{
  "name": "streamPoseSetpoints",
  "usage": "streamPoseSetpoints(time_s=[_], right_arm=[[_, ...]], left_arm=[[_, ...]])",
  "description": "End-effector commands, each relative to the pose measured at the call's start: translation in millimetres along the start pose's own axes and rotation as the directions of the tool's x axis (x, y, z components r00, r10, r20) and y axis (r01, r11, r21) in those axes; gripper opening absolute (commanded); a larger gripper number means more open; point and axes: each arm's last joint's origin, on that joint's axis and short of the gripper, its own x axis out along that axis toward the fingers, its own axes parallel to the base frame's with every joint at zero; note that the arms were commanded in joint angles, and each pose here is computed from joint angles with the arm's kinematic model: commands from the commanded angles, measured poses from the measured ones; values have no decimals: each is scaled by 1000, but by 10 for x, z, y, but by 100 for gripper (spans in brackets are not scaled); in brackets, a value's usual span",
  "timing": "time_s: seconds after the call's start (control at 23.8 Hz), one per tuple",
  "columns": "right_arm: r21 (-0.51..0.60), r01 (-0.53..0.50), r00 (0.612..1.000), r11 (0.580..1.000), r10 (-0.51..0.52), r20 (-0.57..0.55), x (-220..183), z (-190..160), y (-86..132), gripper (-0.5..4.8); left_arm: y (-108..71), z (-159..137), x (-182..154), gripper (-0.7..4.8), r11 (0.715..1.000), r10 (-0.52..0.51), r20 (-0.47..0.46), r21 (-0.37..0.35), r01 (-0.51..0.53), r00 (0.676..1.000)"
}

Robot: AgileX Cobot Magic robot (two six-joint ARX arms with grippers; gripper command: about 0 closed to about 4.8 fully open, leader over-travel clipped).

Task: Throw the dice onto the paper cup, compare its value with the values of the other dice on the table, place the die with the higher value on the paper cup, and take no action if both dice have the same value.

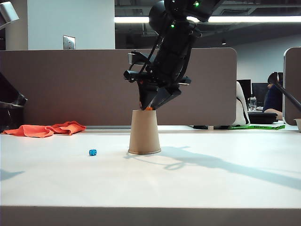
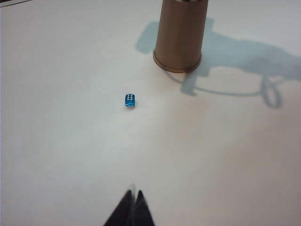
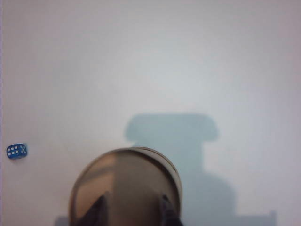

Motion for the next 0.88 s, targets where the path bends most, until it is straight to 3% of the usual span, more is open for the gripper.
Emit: streamPoseSetpoints(time_s=[0.04, 0.88], right_arm=[[-6, -5, 1000, 1000, 5, -9, -24, 2, 22, 82], [-9, 4, 996, 1000, -4, 85, -184, 190, 16, 71]], left_arm=[[3, 31, -6, -6, 1000, -3, 19, 4, 3, 1000], [3, 31, -6, -6, 1000, -3, 19, 4, 3, 1000]])
